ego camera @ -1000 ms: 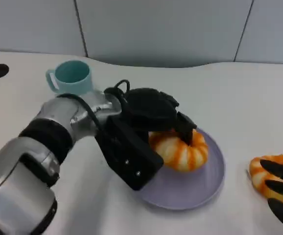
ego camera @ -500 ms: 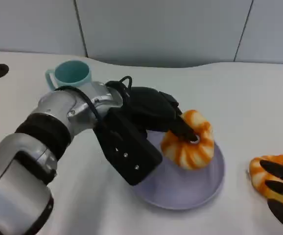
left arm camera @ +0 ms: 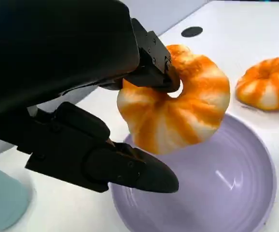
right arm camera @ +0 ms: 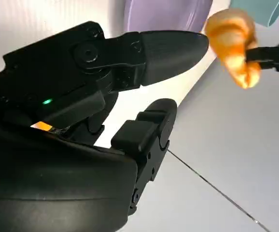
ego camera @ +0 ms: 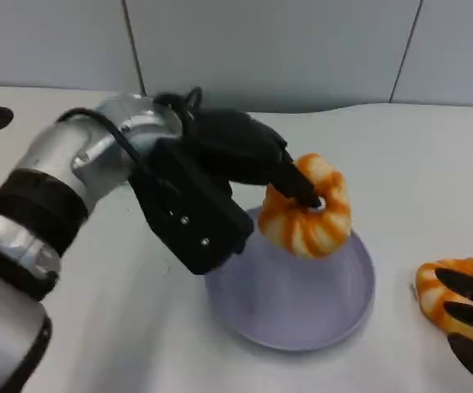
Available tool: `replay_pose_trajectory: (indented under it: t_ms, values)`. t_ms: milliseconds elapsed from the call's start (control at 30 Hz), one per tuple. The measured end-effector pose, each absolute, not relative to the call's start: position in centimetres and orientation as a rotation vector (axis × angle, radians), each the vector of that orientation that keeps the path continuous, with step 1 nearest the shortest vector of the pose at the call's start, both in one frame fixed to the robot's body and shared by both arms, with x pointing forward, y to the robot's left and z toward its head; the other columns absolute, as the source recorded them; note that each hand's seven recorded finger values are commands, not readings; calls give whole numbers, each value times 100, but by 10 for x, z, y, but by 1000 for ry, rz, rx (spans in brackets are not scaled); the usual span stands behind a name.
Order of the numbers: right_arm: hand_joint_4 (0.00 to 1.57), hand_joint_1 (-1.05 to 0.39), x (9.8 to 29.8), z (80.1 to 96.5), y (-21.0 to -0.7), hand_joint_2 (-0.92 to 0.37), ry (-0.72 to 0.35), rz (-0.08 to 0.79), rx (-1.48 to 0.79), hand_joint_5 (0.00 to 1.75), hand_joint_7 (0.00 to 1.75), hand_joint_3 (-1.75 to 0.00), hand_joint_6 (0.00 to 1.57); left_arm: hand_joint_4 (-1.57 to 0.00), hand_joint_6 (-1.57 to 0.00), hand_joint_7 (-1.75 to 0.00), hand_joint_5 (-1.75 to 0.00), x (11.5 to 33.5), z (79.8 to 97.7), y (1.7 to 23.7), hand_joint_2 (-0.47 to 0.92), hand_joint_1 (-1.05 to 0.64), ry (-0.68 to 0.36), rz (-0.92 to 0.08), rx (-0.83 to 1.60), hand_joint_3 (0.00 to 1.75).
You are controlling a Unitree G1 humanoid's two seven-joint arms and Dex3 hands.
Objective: Grasp the bread from the table and place it into the plate.
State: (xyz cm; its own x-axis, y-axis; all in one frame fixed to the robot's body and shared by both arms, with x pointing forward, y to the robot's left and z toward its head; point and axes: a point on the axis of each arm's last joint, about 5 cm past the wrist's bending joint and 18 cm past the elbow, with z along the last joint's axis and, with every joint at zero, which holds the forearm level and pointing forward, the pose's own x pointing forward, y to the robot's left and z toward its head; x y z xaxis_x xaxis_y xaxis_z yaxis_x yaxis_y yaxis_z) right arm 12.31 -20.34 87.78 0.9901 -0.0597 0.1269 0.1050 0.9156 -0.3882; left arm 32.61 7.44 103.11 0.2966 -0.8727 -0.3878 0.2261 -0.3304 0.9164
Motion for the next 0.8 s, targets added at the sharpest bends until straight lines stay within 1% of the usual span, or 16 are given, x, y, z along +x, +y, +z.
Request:
replay_pose_trajectory:
  t_ms: [33, 100, 200, 233, 267, 300, 333, 400, 433, 467, 533, 600, 667, 700, 733, 800]
  values:
    - [92, -36, 123, 878, -203, -92, -114, -85, -404, 0, 0, -37, 78, -32, -28, 0, -43, 326, 1036, 77, 92, -79, -623, -1274, 1489, 13]
    - [92, -37, 123, 878, -203, -92, -115, -85, -403, 0, 0, -37, 78, -39, -27, -1, -40, 324, 1043, 83, 92, -76, -609, -1268, 1493, 11]
    - [92, -37, 123, 878, -204, -92, -114, -85, -404, 0, 0, -38, 78, -36, -48, -7, -28, 322, 1048, 89, 92, -74, -579, -1280, 1517, 9]
    - [92, -37, 123, 878, -204, -92, -115, -85, -404, 0, 0, -38, 78, -32, -60, -8, -21, 321, 1049, 90, 92, -74, -575, -1283, 1528, 7]
    - [91, -37, 123, 878, -204, -92, -115, -85, -404, 0, 0, -38, 78, -30, -68, -7, -17, 320, 1049, 91, 92, -73, -574, -1282, 1534, 7]
    - [91, -37, 123, 878, -204, -92, -115, -85, -404, 0, 0, -38, 78, -28, -73, -7, -14, 320, 1049, 91, 92, -73, -574, -1283, 1535, 7]
    - [91, -37, 123, 878, -204, -92, -115, -85, -404, 0, 0, -38, 78, -30, -77, -7, -14, 319, 1047, 91, 92, -73, -575, -1285, 1532, 7]
    - [91, -37, 123, 878, -204, -92, -114, -85, -404, 0, 0, -38, 78, -41, -72, -3, -17, 318, 1045, 91, 92, -73, -565, -1288, 1528, 9]
    - [91, -37, 122, 878, -204, -92, -113, -85, -405, 0, 0, -38, 78, -52, -64, -1, -21, 318, 1045, 91, 92, -73, -561, -1288, 1528, 11]
    - [92, -37, 122, 878, -204, -92, -113, -85, -405, 0, 0, -38, 78, -59, -57, -1, -20, 318, 1045, 91, 92, -73, -554, -1289, 1529, 12]
    - [92, -37, 122, 878, -204, -92, -113, -85, -405, 0, 0, -38, 78, -68, -49, 0, -20, 318, 1045, 90, 92, -74, -554, -1289, 1526, 13]
    - [92, -37, 122, 878, -204, -92, -116, -85, -405, 0, 0, -38, 78, -68, -48, -1, -19, 318, 1045, 90, 92, -74, -553, -1293, 1527, 14]
    - [92, -37, 122, 878, -204, -92, -115, -86, -405, 0, 0, -38, 78, -61, -62, -6, -13, 318, 1044, 90, 92, -74, -558, -1297, 1528, 14]
    - [92, -36, 122, 878, -204, -92, -115, -86, -405, 0, 0, -38, 78, -59, -66, -7, -11, 318, 1044, 90, 92, -74, -563, -1300, 1530, 14]
    - [91, -36, 122, 878, -204, -92, -115, -86, -405, 0, 0, -38, 78, -50, -71, -7, -5, 318, 1044, 90, 92, -73, -565, -1304, 1534, 13]
    - [91, -36, 122, 878, -204, -92, -115, -85, -405, 0, 0, -38, 77, -45, -69, -4, -2, 318, 1043, 89, 92, -73, -562, -1311, 1544, 12]
